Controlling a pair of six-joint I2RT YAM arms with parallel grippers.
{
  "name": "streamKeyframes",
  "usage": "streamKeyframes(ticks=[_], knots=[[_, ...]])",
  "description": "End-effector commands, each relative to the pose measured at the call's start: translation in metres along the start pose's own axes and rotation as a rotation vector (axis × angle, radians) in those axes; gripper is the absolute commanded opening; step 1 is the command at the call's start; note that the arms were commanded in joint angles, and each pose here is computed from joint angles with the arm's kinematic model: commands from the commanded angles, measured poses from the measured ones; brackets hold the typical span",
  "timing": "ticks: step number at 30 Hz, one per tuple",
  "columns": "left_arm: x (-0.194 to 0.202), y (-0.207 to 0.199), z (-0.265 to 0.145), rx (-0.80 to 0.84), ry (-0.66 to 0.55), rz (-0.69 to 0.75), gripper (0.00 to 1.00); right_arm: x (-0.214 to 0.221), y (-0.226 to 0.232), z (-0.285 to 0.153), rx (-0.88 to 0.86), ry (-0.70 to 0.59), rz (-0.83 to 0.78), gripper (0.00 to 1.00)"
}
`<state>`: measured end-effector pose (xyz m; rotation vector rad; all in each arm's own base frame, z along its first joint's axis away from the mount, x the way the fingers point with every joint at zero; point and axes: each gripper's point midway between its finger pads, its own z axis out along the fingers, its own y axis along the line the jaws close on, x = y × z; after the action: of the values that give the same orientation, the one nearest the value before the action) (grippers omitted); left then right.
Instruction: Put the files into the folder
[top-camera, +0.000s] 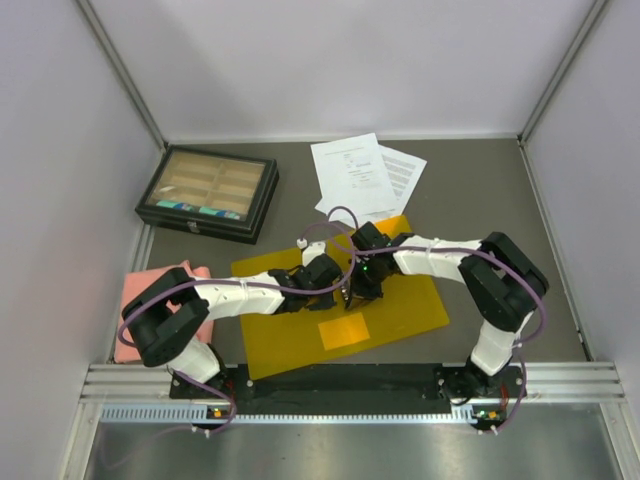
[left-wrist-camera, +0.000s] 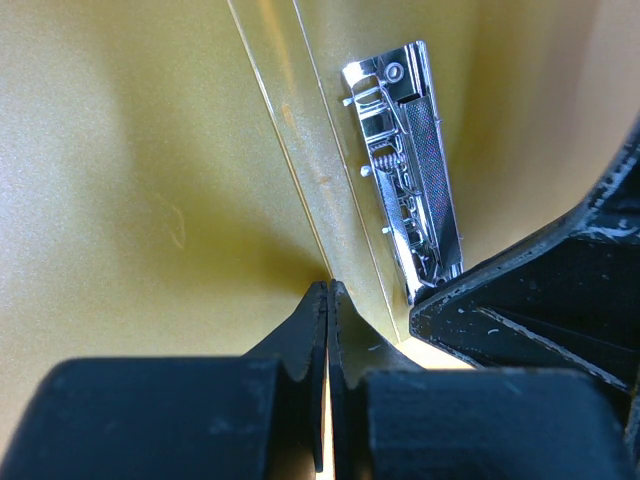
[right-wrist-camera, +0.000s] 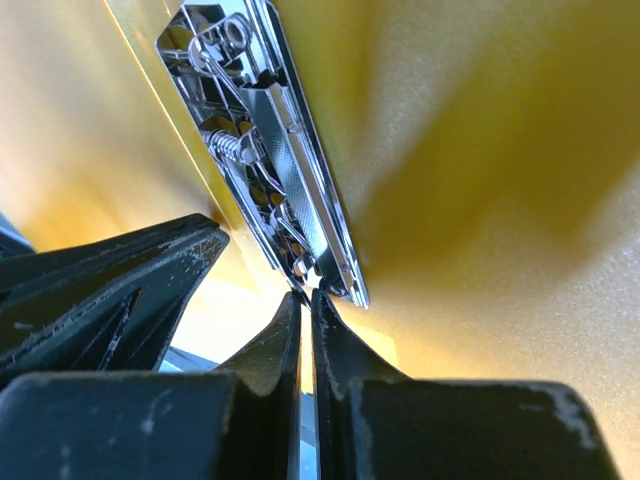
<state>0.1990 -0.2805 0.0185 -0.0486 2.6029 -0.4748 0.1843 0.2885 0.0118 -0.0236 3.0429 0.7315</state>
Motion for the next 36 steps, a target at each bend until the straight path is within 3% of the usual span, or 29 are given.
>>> streamKeyframes(ticks=[1,6,14,19,29,36], knots=[[0.04,0.059,0.0,-0.183,0.127,0.106,0.0,0.008,-0.093,0.007,0.438,0.022,-0.033,0.0],[0.039,0.051,0.002,-0.141,0.131,0.155,0.0,0.013,-0.079,0.012,0.389,0.134,-0.047,0.0],[0.052,0.074,0.005,-0.192,0.151,0.176,0.0,0.021,-0.111,0.013,0.436,0.268,-0.007,0.0],[0.058,0.088,0.004,-0.224,0.153,0.187,0.0,0.002,-0.101,0.006,0.423,0.253,-0.012,0.0],[0.05,0.072,-0.003,-0.159,0.139,0.186,0.0,-0.019,-0.018,-0.022,0.105,0.156,-0.019,0.0],[0.048,0.066,-0.003,-0.152,0.146,0.182,0.0,-0.029,-0.028,-0.026,0.2,0.118,-0.055,0.0]])
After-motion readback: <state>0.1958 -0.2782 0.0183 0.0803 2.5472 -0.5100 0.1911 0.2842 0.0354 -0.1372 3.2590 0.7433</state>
